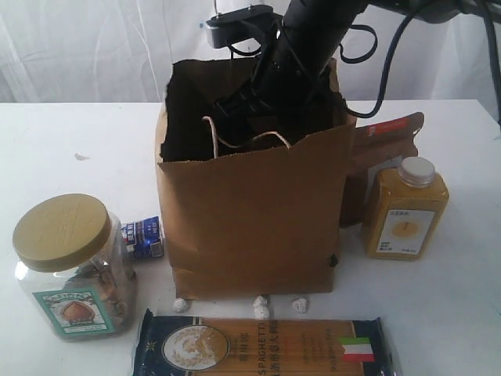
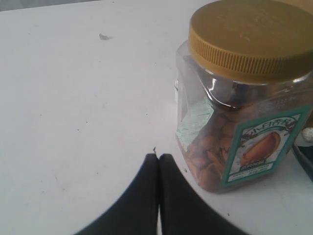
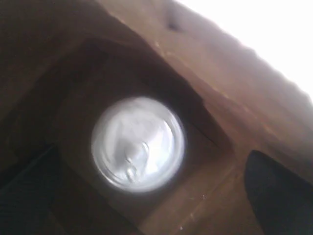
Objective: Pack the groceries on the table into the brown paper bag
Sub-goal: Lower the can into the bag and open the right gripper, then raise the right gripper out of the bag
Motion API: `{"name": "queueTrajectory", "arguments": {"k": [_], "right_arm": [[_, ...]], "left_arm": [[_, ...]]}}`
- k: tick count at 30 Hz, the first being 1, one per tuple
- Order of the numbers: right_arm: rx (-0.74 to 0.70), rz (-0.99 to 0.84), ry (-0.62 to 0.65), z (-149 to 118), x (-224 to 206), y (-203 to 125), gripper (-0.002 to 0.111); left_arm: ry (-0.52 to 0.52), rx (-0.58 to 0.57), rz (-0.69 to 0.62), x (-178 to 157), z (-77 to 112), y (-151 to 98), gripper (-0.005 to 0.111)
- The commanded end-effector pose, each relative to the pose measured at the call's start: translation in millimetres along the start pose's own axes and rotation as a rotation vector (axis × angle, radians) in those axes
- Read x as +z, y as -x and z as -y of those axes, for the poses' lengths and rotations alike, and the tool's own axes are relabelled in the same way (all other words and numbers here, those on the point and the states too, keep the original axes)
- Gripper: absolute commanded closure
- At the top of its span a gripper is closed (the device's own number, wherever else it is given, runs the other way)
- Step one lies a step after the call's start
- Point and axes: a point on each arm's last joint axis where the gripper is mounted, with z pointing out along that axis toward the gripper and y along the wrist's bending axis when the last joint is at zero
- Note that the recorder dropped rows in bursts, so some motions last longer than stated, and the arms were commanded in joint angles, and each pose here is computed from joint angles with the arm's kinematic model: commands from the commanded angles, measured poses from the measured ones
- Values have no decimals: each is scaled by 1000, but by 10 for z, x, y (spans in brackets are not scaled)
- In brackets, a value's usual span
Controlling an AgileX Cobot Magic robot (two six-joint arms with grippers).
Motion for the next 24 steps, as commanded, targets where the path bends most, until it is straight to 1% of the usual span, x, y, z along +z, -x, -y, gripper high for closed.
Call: {"name": "queueTrajectory", "arguments": {"k": [1, 4, 8, 12, 19, 20, 22, 24], "right_arm": [[-20, 9, -14, 1, -60, 2, 12], [-22, 19, -17, -6, -110, 3, 12], [-28, 55, -23, -35, -283, 0, 12], [-38, 111, -33, -93, -598, -31, 12], [-40, 189, -79, -138, -990, -94, 13], [-42, 197, -82, -145, -1033, -105, 14], [-44, 210, -85, -161, -1110, -124, 23], [-47, 224, -87, -176, -1184, -143, 37]], "left_arm": [[2, 2, -5, 5, -1, -22, 107], [2, 2, -5, 5, -1, -22, 107], [2, 2, -5, 5, -1, -22, 107], [2, 2, -5, 5, -1, -22, 107], [2, 2, -5, 5, -1, -22, 107], [2, 2, -5, 5, -1, -22, 107], [2, 2, -5, 5, -1, -22, 107], [2, 2, -5, 5, -1, -22, 107]]}}
